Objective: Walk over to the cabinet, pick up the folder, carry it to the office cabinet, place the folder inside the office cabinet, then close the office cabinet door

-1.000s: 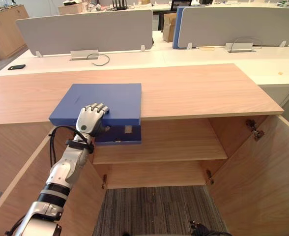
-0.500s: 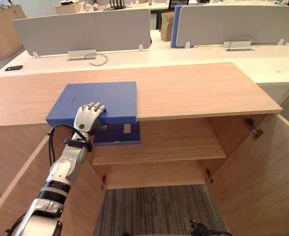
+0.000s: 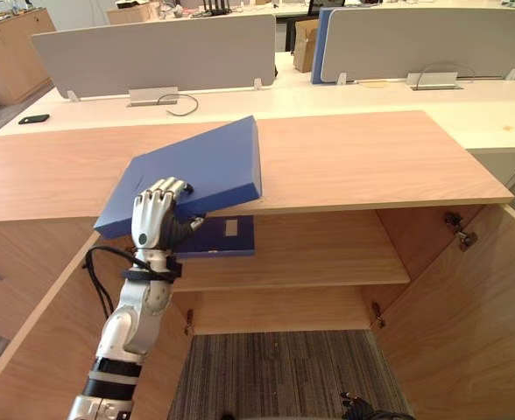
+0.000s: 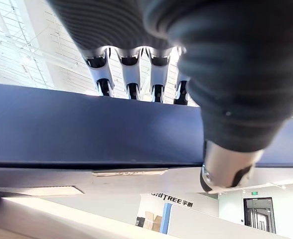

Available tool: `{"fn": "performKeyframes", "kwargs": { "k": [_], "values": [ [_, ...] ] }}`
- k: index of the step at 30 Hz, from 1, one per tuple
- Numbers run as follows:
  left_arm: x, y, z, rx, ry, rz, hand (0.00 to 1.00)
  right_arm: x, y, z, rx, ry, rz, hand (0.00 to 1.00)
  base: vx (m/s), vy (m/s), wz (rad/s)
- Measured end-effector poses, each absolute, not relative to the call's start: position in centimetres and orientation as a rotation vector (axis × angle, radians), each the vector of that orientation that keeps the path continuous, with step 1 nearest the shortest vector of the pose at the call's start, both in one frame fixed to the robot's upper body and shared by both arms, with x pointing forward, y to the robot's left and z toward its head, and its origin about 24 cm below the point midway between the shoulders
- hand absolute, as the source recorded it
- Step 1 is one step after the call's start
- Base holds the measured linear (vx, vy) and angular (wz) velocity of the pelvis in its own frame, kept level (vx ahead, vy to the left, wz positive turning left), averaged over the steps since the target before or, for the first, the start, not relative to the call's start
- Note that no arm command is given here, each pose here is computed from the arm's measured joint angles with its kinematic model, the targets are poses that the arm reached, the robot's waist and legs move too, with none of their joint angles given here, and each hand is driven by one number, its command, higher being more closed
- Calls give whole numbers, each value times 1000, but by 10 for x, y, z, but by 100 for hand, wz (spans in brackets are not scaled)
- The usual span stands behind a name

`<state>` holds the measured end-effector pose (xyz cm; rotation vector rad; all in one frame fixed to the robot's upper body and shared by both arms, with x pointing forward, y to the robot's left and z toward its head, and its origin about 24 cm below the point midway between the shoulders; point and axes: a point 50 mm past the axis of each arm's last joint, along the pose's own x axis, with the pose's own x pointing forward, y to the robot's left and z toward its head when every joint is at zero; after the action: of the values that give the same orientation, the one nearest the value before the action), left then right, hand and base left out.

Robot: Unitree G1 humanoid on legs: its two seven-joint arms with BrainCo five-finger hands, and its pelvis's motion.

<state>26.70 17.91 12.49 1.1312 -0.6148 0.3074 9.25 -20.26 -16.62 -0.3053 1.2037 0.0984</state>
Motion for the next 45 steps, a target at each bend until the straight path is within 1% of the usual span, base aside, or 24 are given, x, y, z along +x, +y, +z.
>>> {"fn": "performKeyframes", "kwargs": {
  "k": [9,12,15,17,18,21,26,29,36,40,42,45],
  "values": [
    [258,173,122,1119,-651,260,100,92,-203,-166,-314,1205,105,0,0,0,0],
    [251,165,129,1075,-690,244,100,92,-202,-166,-315,1206,106,0,0,0,0],
    [231,145,144,890,-764,208,100,84,-204,-168,-317,1234,104,0,0,0,0],
    [222,135,153,727,-799,185,100,81,-206,-169,-309,1246,93,0,0,0,0],
    [221,134,155,689,-803,180,100,80,-206,-169,-308,1248,92,0,-59,-7,3],
    [216,132,164,485,-796,155,100,79,-207,-169,-291,1253,77,0,-66,-13,1],
    [209,134,173,263,-794,143,100,76,-208,-170,-268,1261,60,0,-111,4,0],
    [206,139,179,218,-814,161,100,75,-208,-170,-265,1264,62,0,-90,37,2],
    [207,145,179,252,-808,191,100,73,-208,-170,-238,1268,43,0,-26,29,3],
    [207,143,179,223,-801,173,100,72,-208,-170,-235,1269,40,0,9,5,3],
    [208,142,178,172,-788,134,100,72,-208,-170,-234,1269,39,0,0,0,0],
    [209,138,177,-47,-743,1,100,71,-210,-170,-170,1266,-14,0,0,0,0]
  ]
}}
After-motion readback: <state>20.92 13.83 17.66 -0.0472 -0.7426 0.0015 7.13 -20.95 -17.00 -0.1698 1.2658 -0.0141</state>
